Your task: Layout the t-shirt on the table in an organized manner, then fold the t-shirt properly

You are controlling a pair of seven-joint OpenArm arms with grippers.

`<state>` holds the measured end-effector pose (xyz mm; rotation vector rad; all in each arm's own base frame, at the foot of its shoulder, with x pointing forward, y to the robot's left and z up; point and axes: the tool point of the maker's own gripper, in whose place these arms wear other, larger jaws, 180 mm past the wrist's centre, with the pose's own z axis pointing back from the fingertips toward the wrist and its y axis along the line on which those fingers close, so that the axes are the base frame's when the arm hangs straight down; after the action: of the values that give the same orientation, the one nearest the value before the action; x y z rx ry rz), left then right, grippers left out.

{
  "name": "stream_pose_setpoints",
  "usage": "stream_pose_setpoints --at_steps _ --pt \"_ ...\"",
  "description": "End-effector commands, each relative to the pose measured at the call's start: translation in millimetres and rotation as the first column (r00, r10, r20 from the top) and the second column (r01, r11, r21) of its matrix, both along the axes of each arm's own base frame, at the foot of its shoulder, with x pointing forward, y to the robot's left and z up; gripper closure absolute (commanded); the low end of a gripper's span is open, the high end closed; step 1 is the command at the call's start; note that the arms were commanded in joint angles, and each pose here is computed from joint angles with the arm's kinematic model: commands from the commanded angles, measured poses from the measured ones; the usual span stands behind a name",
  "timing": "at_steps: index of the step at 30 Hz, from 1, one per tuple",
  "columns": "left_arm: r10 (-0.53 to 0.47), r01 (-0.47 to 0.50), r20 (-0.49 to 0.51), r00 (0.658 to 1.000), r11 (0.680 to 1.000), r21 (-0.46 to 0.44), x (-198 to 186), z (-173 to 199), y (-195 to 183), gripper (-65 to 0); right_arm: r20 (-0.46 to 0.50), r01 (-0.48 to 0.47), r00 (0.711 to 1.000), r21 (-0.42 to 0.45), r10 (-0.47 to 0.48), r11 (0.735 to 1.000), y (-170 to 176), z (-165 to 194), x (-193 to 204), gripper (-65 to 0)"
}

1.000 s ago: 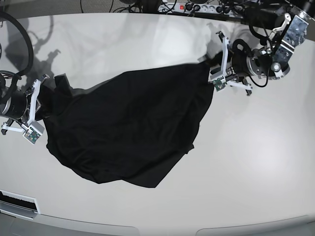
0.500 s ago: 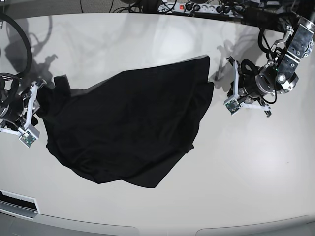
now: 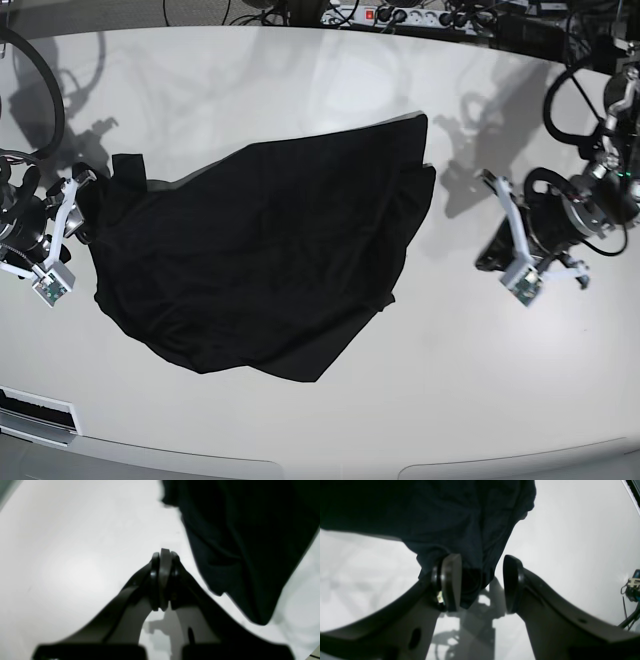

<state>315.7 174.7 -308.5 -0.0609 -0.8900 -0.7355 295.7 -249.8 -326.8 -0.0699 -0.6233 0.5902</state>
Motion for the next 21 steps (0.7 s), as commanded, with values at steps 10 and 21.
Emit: stream_pose_setpoints --at_steps 10,21 --pt "-0.017 0.018 0.016 1.000 0.998 -0.058 -1 20 19 0.0 0.072 -0.022 0.997 0.055 0.018 0.998 7 18 12 -29.6" --pt "-0.286 0.244 -0.246 0.926 0.952 -0.186 -80 -54 -53 -35.4 0.074 -0.020 0.997 0.097 0.013 0.995 13 19 11 -29.6"
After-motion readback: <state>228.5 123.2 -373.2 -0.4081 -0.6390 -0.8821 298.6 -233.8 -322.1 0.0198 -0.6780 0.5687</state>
